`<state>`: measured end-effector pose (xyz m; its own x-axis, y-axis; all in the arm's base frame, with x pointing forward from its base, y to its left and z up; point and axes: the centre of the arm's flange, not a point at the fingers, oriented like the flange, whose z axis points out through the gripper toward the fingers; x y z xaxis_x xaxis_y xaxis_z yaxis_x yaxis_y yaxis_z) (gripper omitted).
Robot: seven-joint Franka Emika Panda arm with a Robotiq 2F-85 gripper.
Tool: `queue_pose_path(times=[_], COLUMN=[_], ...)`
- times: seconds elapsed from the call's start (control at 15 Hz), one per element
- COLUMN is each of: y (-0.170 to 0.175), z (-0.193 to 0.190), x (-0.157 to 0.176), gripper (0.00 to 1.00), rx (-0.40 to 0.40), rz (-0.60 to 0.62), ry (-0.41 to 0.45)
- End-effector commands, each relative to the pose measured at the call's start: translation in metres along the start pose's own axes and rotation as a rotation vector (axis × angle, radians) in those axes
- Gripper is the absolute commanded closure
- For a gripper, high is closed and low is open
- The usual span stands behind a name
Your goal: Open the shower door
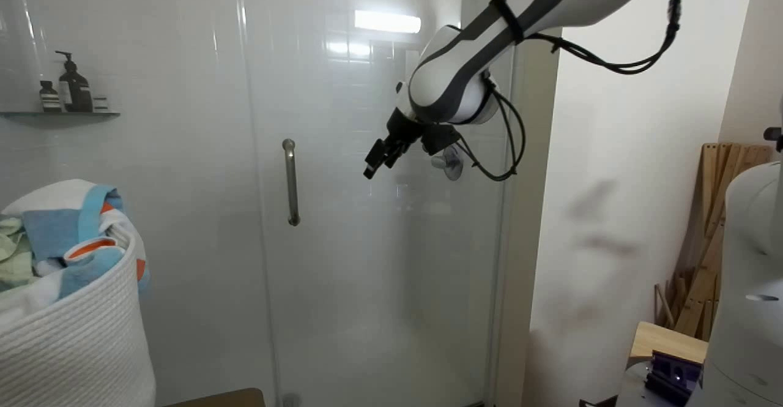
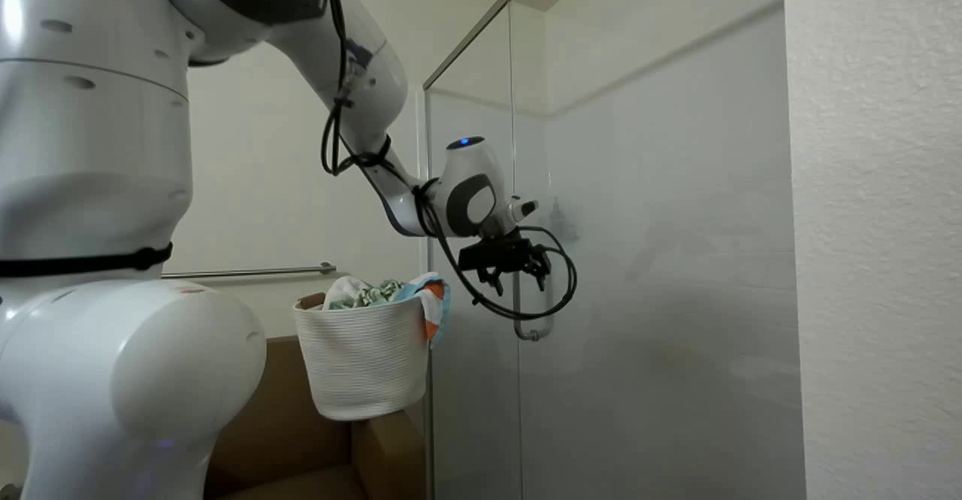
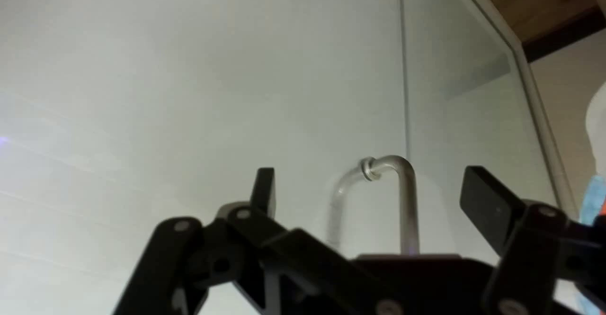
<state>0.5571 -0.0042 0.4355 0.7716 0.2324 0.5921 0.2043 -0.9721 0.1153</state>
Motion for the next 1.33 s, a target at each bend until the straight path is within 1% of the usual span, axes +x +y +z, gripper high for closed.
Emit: queue_pose_path(times=[0.0, 0.13, 0.2, 0.33, 0.47, 0.6, 0.73, 0.93, 1.0, 1.07, 1.27], y=[-0.006, -0.033, -0.039, -0.03, -0.004, 0.017, 0.028, 0.034, 0.032, 0.026, 0.025], z=[0.058, 0.061, 0.059, 0.057, 0.057, 0.056, 0.062, 0.069, 0.068, 0.063, 0.065], x=[0.053, 0.078, 0.089, 0.101, 0.099, 0.093, 0.088, 0.083, 0.08, 0.082, 0.081], gripper=[0.0, 0.0, 0.0, 0.0, 0.0, 0.0, 0.0, 0.0, 0.0, 0.0, 0.0], rx=[0.149, 0.225, 0.243, 0.26, 0.254, 0.265, 0.3, 0.376, 0.384, 0.337, 0.35], rz=[-0.086, -0.129, -0.14, -0.109, -0.076, -0.05, -0.049, -0.054, -0.063, -0.032, -0.042], ry=[0.083, 0.115, 0.124, 0.106, 0.052, 0.017, -0.006, -0.001, 0.004, -0.012, -0.008])
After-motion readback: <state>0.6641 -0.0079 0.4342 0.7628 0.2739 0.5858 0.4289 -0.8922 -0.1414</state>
